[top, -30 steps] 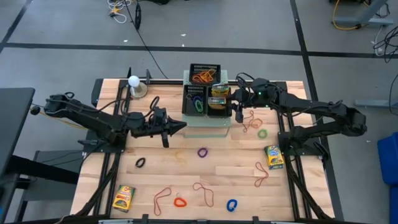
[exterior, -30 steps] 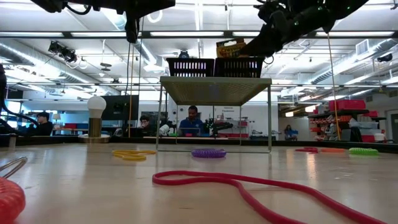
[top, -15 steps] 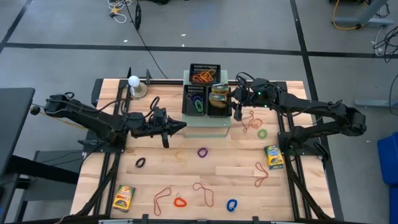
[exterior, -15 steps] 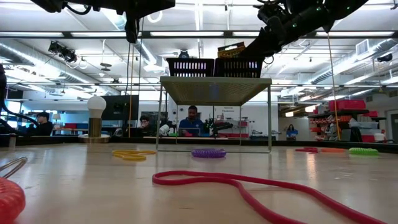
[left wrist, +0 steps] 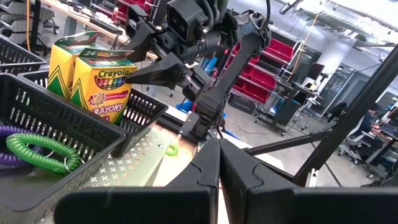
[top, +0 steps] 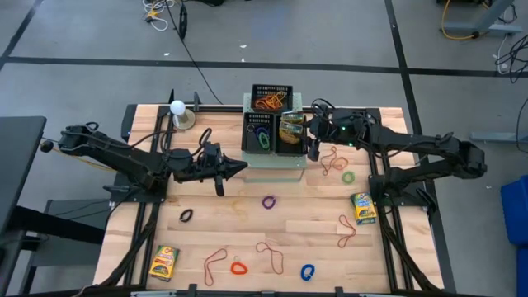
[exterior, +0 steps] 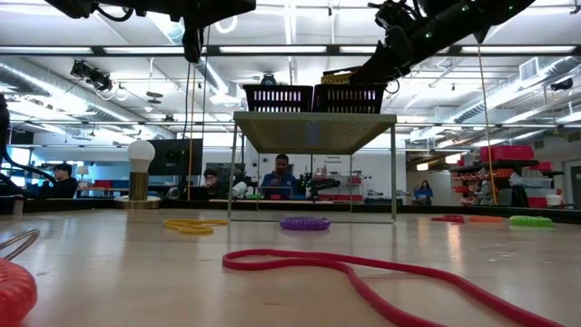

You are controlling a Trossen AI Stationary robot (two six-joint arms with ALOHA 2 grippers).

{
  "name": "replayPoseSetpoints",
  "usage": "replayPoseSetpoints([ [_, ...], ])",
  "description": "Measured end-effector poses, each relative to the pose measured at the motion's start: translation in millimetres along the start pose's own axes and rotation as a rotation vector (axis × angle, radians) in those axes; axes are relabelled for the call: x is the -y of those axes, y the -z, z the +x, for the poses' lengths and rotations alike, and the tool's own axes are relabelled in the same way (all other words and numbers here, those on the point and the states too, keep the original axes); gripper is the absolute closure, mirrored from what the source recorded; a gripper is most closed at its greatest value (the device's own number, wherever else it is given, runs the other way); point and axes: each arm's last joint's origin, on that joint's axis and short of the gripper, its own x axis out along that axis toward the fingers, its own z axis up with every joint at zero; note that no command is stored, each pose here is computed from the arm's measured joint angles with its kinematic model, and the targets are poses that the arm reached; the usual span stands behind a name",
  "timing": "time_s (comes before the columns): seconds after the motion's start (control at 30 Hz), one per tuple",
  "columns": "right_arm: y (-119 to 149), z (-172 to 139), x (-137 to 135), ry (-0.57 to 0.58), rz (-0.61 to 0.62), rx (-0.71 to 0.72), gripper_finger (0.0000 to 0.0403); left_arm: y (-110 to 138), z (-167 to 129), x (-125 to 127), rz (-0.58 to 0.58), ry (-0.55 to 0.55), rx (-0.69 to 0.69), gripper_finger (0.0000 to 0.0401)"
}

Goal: Pick & Place Office Desk Supplies
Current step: Put the yellow crayon box into the bottom right black bin

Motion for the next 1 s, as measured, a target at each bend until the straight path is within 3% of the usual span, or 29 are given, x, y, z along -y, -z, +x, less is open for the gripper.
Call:
replayPoseSetpoints([
  [0.5,-10,-4,-13,0.062,-0.007,0.042,0.0231,0,0,0,0.007,0.0,0.0,0.0394],
  [1.0,-26,-33,-6,0.176,0.028,0.123,0.0231,1,0,0,0.009,-0.004,-0.009,0.0394],
])
